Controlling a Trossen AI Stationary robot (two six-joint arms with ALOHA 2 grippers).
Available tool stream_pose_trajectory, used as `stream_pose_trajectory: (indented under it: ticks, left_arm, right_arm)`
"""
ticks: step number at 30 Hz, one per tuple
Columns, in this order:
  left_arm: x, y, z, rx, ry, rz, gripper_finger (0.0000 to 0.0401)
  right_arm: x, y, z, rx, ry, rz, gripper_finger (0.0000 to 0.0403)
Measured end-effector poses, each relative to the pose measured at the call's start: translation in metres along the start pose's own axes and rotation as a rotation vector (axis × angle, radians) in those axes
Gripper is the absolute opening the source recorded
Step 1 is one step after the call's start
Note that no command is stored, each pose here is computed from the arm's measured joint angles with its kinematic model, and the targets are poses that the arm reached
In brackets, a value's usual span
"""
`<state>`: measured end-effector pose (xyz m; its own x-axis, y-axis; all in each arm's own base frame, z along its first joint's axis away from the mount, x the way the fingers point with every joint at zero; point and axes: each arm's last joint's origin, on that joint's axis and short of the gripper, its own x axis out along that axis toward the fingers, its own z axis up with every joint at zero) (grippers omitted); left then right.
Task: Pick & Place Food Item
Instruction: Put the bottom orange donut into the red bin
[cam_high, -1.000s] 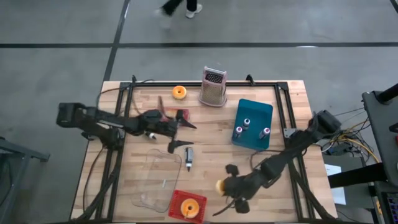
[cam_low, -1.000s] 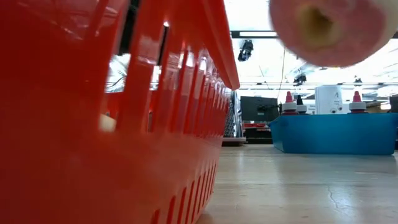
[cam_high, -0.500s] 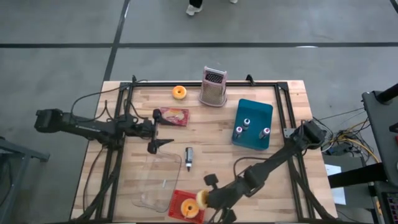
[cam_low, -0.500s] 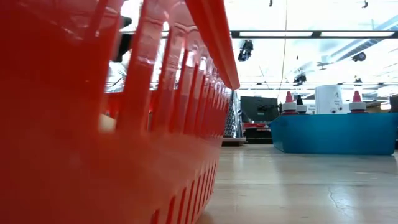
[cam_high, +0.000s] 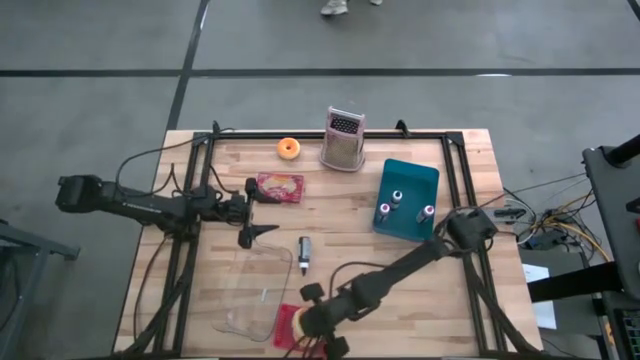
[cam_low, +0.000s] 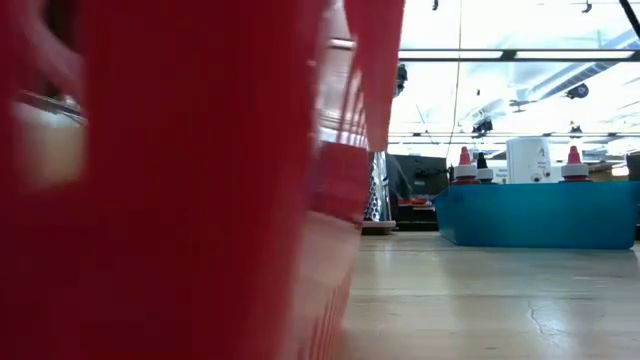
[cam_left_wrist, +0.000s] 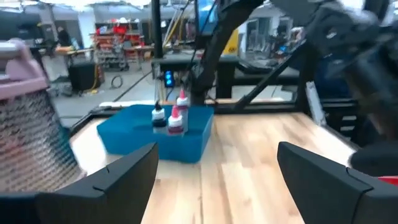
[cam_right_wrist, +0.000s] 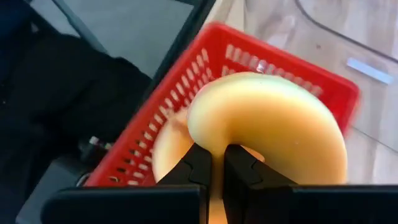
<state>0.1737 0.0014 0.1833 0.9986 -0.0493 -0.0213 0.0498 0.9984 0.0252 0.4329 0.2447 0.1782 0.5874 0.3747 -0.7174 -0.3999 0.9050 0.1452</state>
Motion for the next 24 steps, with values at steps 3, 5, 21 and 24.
stream_pose_trajectory:
  ticks: [3,5,21,24]
  left_arm:
    - [-0.001,0.000,-0.004,0.007,0.015,0.013,0.0332]
    - [-0.002,0.000,-0.005,0.007,0.022,0.013,0.0332]
    - [-0.003,0.000,-0.006,0.009,0.019,0.016,0.0332]
    - [-0.003,0.000,-0.006,0.009,0.019,0.016,0.0332]
  right_arm:
    - [0.006,0.000,0.007,-0.005,0.014,0.044,0.0008]
    - [0.010,-0.001,0.013,0.001,0.032,0.066,0.0011]
    - [0.018,-0.009,0.017,0.020,0.125,0.037,0.0074]
    - [0.016,-0.009,0.018,0.020,0.118,0.032,0.0094]
